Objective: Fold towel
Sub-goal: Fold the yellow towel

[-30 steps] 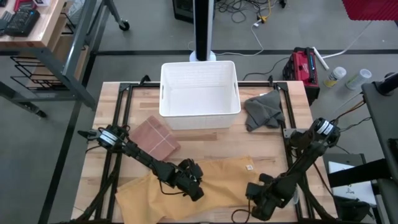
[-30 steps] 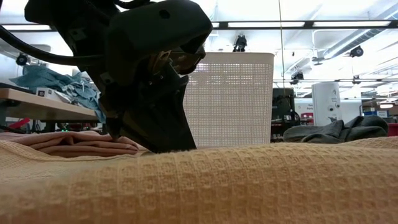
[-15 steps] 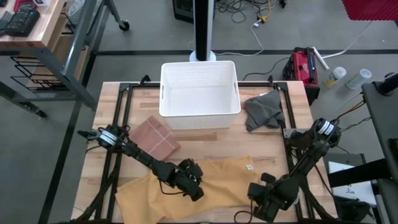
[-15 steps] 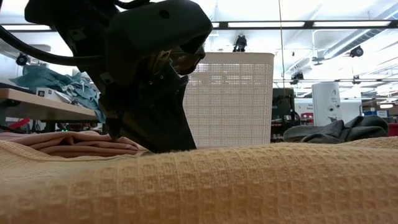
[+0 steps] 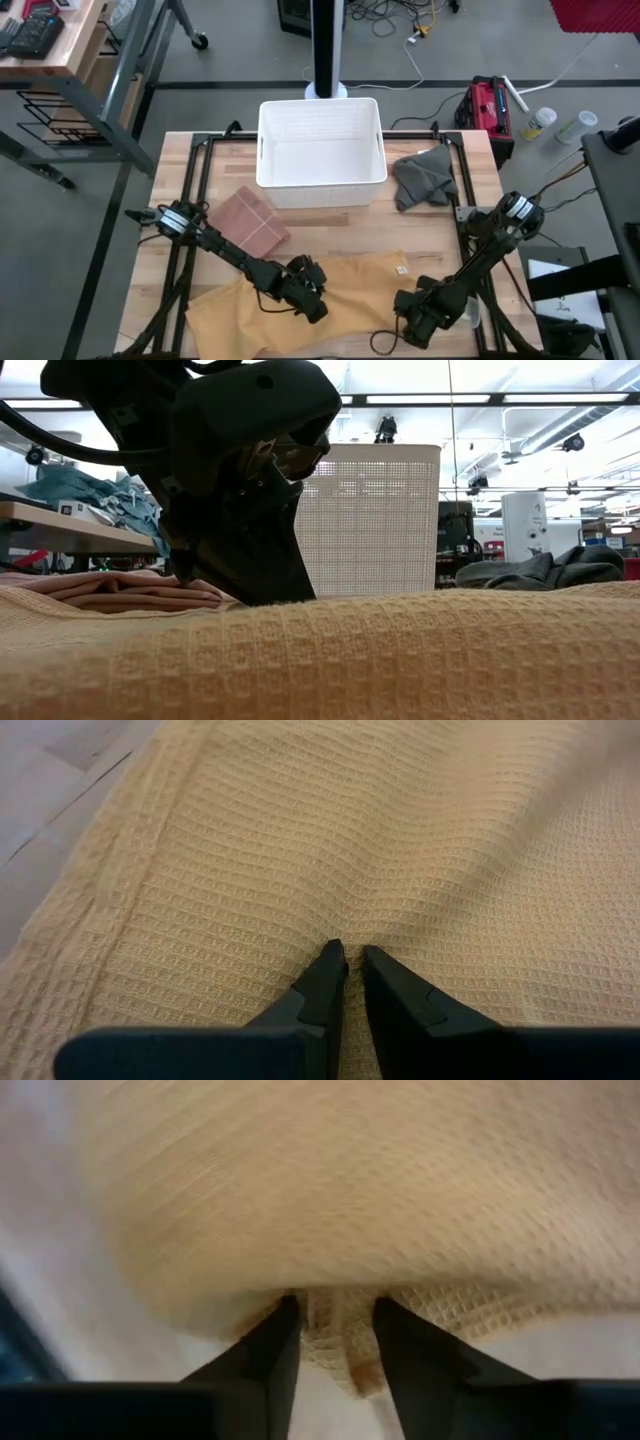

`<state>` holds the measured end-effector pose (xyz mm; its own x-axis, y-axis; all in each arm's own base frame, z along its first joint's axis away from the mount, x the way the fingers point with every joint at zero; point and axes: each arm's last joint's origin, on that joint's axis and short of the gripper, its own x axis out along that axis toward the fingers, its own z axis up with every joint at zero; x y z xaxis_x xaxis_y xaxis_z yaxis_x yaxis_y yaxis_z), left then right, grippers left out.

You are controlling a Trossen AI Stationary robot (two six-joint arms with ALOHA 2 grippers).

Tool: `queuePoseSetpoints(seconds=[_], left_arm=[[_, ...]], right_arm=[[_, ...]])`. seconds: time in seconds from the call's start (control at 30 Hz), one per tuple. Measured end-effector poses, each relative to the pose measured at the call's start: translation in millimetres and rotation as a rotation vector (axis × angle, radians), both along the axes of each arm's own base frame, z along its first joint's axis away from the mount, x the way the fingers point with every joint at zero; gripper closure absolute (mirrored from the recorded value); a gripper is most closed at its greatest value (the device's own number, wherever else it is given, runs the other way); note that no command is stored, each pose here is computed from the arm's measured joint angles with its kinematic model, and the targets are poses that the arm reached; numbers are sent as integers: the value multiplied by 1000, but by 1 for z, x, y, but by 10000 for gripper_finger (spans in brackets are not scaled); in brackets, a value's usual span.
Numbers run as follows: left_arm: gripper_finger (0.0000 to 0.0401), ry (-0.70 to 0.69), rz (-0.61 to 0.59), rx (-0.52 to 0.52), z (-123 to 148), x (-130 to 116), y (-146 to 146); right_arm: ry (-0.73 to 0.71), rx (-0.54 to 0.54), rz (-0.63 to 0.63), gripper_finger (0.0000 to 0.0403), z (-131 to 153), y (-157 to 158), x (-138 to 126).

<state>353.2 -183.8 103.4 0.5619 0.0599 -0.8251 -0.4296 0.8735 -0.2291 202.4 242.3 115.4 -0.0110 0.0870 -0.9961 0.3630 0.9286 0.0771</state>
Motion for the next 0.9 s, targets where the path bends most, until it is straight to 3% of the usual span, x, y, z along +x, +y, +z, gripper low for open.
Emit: queuePoseSetpoints(seconds=[0.2, 0.4, 0.67, 0.9], left_arm=[[365, 0, 0, 0, 0, 0, 0], [365, 0, 0, 0, 0, 0, 0], [365, -3, 19, -12, -3, -2, 1], [365, -7, 43, -32, -5, -3, 3]], right_arm=[[-47, 49, 58, 390, 8, 11, 2], [-26, 14, 19, 399, 14, 12, -4], [78, -220, -163, 400, 15, 4, -33], [28, -242, -250, 394, 15, 12, -45]])
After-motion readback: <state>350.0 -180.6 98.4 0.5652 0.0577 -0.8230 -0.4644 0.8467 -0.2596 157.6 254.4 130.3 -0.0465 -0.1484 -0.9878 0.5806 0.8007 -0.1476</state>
